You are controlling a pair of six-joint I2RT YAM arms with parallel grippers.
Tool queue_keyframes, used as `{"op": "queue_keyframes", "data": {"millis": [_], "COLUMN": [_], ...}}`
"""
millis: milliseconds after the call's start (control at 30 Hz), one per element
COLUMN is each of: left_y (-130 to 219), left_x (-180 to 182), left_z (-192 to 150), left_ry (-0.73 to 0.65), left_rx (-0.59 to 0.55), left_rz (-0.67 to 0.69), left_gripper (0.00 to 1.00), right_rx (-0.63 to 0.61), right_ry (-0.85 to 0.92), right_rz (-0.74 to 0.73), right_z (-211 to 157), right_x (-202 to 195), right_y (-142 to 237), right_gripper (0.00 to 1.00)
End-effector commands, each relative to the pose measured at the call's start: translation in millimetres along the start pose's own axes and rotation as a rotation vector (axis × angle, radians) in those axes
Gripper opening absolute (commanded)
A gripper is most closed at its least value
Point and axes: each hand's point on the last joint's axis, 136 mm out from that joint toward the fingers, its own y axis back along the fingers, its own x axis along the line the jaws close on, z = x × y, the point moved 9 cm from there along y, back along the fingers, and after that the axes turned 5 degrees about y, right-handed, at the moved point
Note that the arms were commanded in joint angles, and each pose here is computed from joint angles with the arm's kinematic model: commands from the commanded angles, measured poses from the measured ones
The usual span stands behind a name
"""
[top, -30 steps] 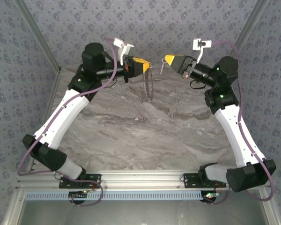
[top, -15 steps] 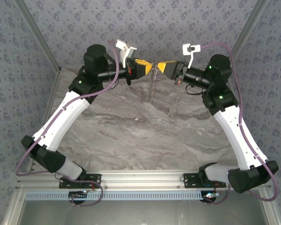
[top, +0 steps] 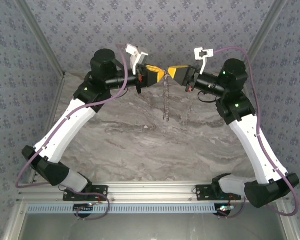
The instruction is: Put the keys on the keyring
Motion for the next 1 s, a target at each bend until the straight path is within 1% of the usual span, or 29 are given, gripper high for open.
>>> {"op": "queue_keyframes", "data": {"millis": [0,533,967], "left_y": [11.1,9.5,13.0], "left_x": [-21.7,-28.8,-34.5], "left_z": [22.4,24.2,28.4], "left_ry": [-0.077,-0.083,-0.101], "left_rx": [-0.071,-0.076,-0.088], "left_rz": [-0.034,-0.039,-0.047], "left_gripper": [0.00,0.00,0.00], "right_rx": [-0.040,-0.019,0.024], "right_ry": [0.059,0.048,0.016], "right_rz": [0.016,0.017,-0.063], "right_z": [13.5,8.8,-7.7], "right_x": [16.7,11.6,-6.6], "right_y": [6.5,0.7,-0.2], "right_gripper": [0.00,0.00,0.00]}}
